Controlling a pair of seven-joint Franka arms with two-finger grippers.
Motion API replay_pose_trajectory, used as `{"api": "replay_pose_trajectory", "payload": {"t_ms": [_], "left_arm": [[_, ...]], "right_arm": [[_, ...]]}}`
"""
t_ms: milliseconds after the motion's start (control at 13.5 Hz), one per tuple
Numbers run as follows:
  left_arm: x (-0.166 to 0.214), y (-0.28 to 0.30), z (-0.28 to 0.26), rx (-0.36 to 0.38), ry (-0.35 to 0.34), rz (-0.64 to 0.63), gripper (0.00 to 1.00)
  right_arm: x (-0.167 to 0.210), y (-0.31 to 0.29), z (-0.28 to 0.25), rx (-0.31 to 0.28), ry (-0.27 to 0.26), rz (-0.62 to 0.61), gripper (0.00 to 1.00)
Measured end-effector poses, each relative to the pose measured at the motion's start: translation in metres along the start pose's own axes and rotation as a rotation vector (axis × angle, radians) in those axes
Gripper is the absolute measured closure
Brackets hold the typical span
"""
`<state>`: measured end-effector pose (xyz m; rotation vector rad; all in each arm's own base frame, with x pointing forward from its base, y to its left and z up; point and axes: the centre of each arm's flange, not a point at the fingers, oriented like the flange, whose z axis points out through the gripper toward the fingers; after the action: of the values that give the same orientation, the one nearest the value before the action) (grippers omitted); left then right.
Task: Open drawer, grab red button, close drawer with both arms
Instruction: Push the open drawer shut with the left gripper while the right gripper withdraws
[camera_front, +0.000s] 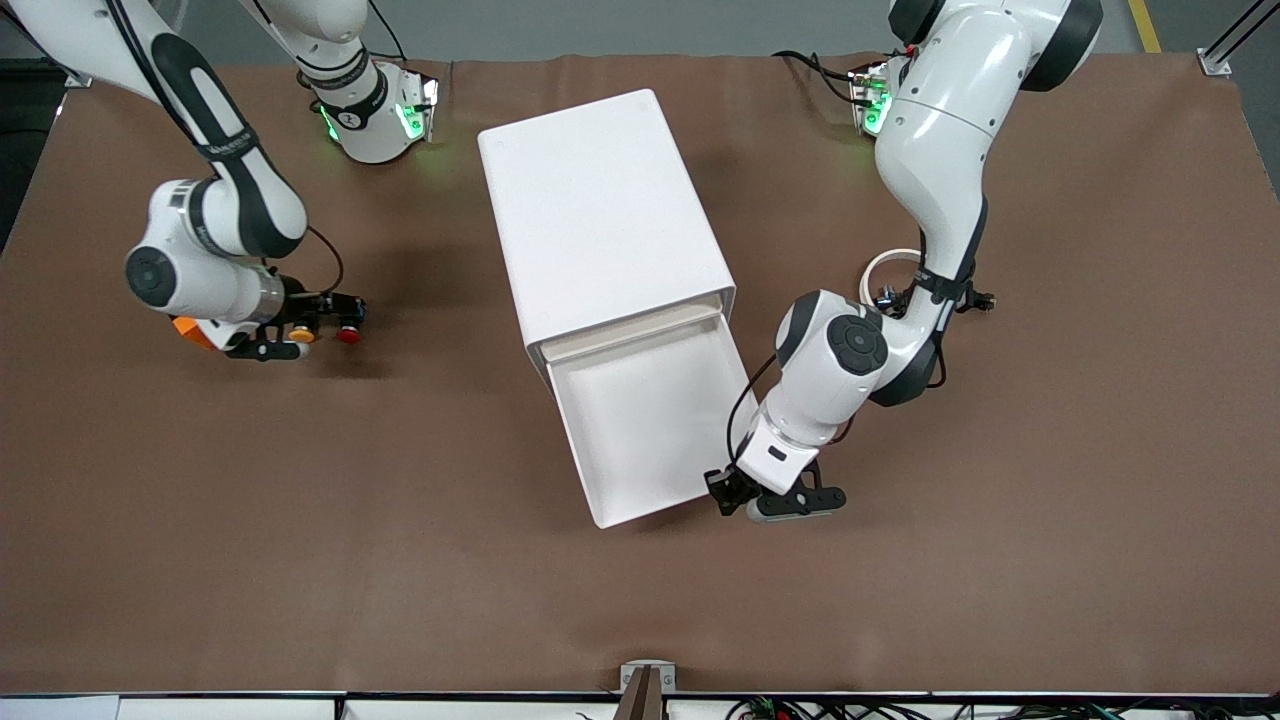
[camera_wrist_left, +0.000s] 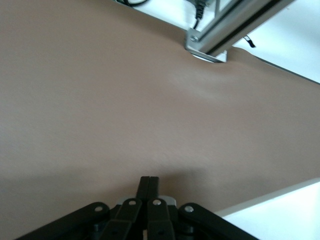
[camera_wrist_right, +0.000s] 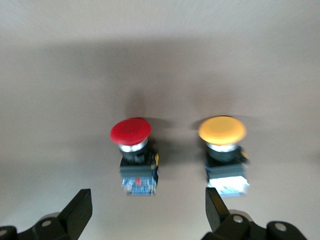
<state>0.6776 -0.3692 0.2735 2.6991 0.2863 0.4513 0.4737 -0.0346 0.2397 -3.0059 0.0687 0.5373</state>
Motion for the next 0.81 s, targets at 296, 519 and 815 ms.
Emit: {"api": "replay_pose_trajectory", "payload": {"t_ms": [296, 519, 815], "left_arm": [[-0.022, 0.021, 0.004, -0.036, -0.087, -0.049, 0.99], [-0.042, 0.043, 0.003, -0.044, -0.147, -0.072, 0.99], [-0.07, 0.07, 0.001, -0.038, -0.194, -0.082, 0.99]], "right_arm": [[0.009, -0.01, -0.112, -0.023, -0.059, 0.01, 0.0], [0.007, -0.039, -0.195, -0.043, -0.046, 0.027, 0.0], [-0.013, -0.064, -0.294, -0.054, 0.017, 0.009, 0.0]]}}
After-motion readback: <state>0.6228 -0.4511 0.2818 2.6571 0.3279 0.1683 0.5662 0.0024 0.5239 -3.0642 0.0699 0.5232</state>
